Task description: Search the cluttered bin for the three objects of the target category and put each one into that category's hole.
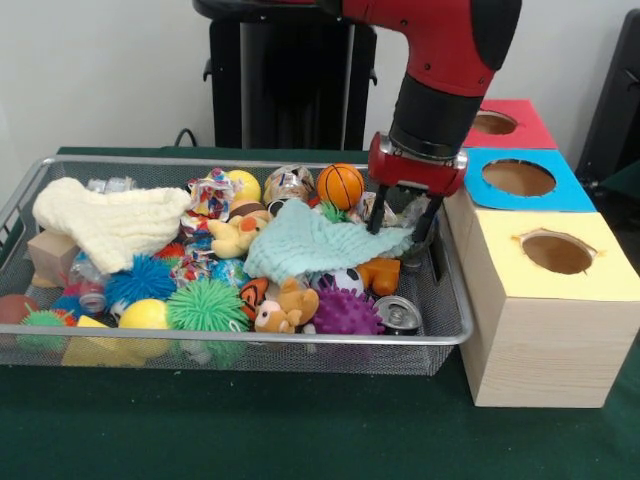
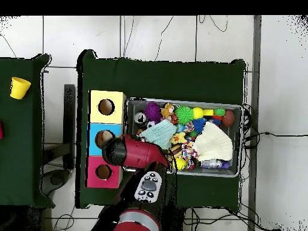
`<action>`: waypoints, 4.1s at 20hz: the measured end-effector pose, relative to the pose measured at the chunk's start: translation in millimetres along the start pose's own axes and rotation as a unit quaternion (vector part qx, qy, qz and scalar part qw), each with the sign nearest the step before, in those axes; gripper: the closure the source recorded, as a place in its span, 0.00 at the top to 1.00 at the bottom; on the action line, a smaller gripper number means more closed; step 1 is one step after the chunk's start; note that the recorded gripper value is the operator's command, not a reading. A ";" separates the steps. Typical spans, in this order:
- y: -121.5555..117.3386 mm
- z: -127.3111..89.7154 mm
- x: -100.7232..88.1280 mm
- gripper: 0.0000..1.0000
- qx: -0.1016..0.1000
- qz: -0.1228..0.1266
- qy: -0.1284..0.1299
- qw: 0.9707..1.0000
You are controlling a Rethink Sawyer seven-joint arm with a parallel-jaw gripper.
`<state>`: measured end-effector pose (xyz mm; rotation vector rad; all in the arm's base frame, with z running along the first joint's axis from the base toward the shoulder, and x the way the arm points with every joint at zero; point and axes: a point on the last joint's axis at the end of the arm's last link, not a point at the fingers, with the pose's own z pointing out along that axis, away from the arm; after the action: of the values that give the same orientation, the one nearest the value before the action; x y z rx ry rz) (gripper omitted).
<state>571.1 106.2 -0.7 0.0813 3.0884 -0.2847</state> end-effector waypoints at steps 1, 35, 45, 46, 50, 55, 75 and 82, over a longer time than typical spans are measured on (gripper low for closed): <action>-2.7 9.0 3.5 1.00 0.002 0.001 0.004 1.000; -51.1 -60.5 -45.6 1.00 -0.124 0.079 -0.034 0.989; -23.3 -27.2 -34.2 1.00 -0.108 0.040 -0.060 0.992; -18.4 -21.9 -31.6 1.00 -0.106 0.035 -0.064 0.992; -4.8 -8.8 -25.2 1.00 -0.098 0.019 -0.081 0.992; -7.8 -5.7 -27.6 1.00 -0.085 0.016 -0.096 0.992; -19.9 38.3 -0.2 1.00 -0.057 0.013 -0.071 0.996; -26.0 38.9 -5.9 1.00 -0.067 0.026 -0.071 0.995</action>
<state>576.9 73.3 -33.9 0.1311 2.9487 -0.0778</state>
